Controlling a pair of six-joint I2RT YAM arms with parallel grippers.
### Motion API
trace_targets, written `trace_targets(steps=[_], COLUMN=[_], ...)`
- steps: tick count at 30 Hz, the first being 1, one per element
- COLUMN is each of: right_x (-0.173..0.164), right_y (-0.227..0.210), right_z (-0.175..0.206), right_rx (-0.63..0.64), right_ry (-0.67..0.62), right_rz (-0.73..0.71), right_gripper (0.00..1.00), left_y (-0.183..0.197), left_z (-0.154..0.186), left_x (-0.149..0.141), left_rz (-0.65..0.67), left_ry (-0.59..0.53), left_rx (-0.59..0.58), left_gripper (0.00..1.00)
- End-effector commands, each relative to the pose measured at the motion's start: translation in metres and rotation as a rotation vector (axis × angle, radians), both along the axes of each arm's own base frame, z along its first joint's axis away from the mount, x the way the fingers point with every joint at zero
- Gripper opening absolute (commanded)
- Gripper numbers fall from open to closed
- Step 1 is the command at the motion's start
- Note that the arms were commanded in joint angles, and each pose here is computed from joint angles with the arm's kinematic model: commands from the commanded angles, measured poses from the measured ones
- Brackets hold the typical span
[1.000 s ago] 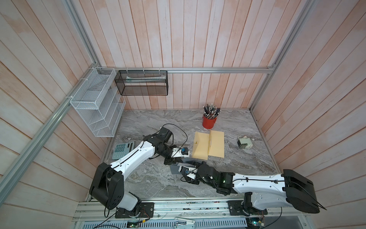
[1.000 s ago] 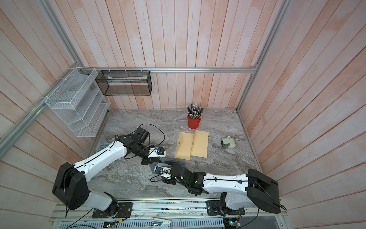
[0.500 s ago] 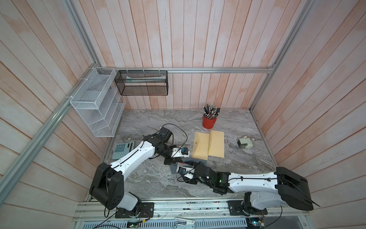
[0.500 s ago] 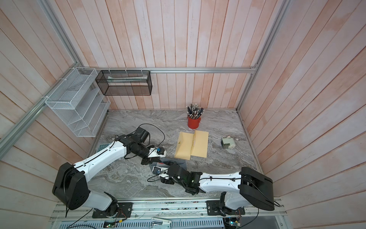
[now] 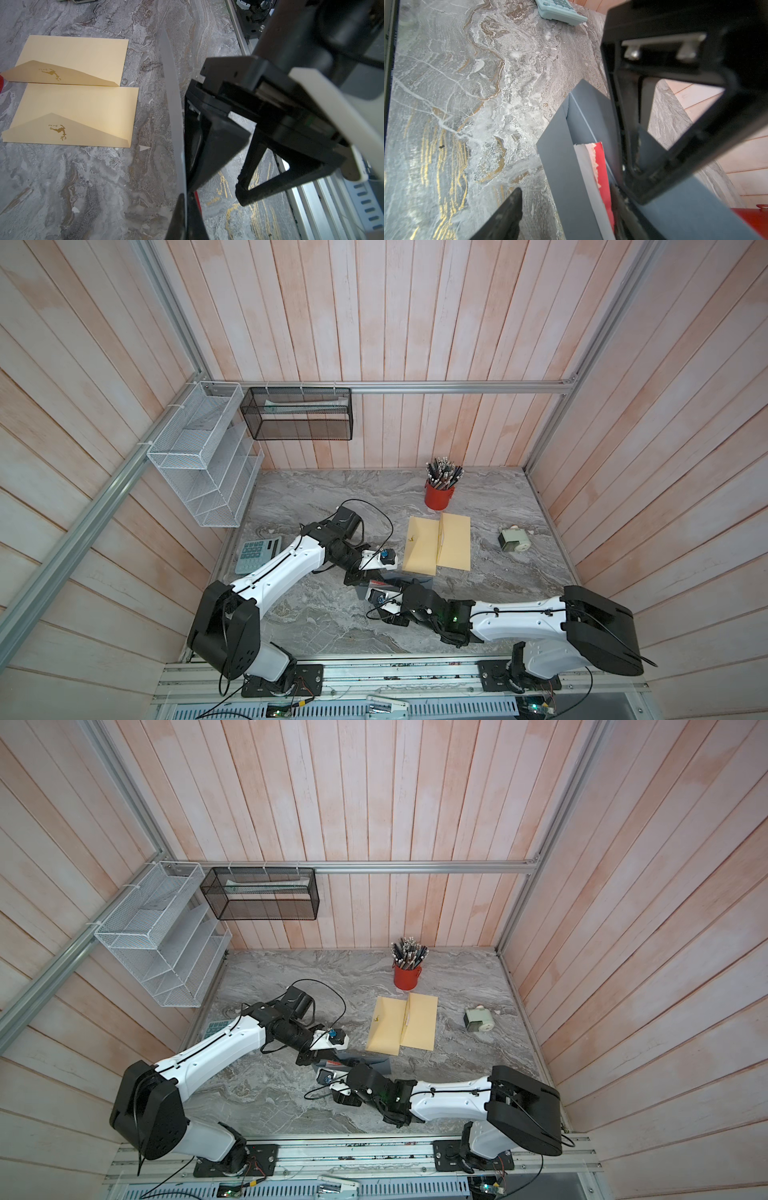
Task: Fold the letter paper in half and place it into the envelope
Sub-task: Place the letter paper in the envelope.
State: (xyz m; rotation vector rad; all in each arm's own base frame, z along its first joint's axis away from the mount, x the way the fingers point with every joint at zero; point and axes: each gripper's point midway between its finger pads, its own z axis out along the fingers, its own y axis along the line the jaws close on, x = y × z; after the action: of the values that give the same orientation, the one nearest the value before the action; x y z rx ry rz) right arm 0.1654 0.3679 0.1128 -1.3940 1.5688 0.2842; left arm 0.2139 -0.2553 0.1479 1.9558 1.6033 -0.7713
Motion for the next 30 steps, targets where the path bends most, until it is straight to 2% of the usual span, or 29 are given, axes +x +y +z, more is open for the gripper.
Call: trace_targets(steps=[1,13,30], right_x=[0.002,-0.011,-0.021], right_y=[0.005,-0.016,-0.003], right_z=[0.012,0.044,0.024], right_rx=[0.046,0.126,0.105], right_ry=[0.008,0.032,0.064], right_rz=[-0.016,-0.001,0.021], right_gripper=[0.68,0.69,0.69], left_y=[-0.006,-0.005,-0.005], left_z=[0.008,0.006,0.005], left_x=[-0.007,-0.008,-0.007], left_rz=[-0.018,-0.017,-0.015], left_ry=[0.039,0.046,0.049], left_rx=[-0.04,-0.034,-0.031], left_gripper=[0.0,0.0,0.0])
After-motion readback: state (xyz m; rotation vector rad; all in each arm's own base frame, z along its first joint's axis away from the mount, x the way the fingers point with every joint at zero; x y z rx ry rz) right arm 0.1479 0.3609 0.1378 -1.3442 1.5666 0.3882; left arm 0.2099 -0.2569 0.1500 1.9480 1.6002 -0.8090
